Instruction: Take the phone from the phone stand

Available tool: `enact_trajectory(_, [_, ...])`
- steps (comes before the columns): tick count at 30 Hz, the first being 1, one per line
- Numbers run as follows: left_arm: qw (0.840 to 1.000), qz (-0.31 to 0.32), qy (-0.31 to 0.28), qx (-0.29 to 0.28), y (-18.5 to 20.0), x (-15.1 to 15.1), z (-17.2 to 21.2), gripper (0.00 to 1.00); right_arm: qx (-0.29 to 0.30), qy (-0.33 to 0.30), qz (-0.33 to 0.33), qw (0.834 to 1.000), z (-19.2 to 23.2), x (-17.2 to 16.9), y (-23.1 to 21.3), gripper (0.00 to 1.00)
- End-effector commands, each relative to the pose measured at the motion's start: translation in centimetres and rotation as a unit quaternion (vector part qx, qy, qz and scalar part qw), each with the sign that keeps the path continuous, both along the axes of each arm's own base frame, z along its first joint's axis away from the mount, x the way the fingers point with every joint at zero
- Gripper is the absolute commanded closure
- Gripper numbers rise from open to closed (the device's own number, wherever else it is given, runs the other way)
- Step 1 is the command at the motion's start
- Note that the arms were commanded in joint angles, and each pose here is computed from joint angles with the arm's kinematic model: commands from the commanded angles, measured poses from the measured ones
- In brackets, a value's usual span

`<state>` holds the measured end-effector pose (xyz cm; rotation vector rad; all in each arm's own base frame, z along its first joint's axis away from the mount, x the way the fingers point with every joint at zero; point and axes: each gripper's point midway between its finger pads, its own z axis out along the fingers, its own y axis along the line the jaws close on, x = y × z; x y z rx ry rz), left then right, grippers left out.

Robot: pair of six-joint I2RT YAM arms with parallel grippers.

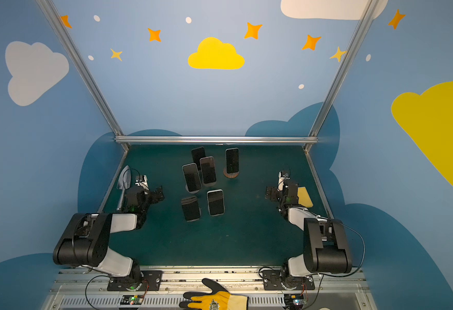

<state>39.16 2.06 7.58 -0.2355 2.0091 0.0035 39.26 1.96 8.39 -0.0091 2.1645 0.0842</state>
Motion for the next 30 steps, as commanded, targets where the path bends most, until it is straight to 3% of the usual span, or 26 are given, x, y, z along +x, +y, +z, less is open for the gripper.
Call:
enact_trajectory(1, [1.000,0.004,-0.005,-0.001,0.2,0.1,0.5,0.00,0.003,0.000,0.003,1.000,0.1,0.0,0.0,0.01])
enact_trajectory(23, [1.000,0.004,-0.008,-0.003,0.2,0.1,0.6,0.00,0.003,0.000,0.001,1.000,0.1,0.0,-0.1,0.01])
enact_trajectory(27, [1.000,-0.006,0.011,-0.002,0.0,0.4,3.8,0.00,-0.008,0.000,-0.032,0.999,0.4,0.0,-0.7,0.01])
enact_trajectory(30, [1.000,0.009,-0.010,0.002,0.5,0.1,8.6,0.00,-0.038,0.006,-0.047,0.998,3.2,0.1,-0.8,0.01])
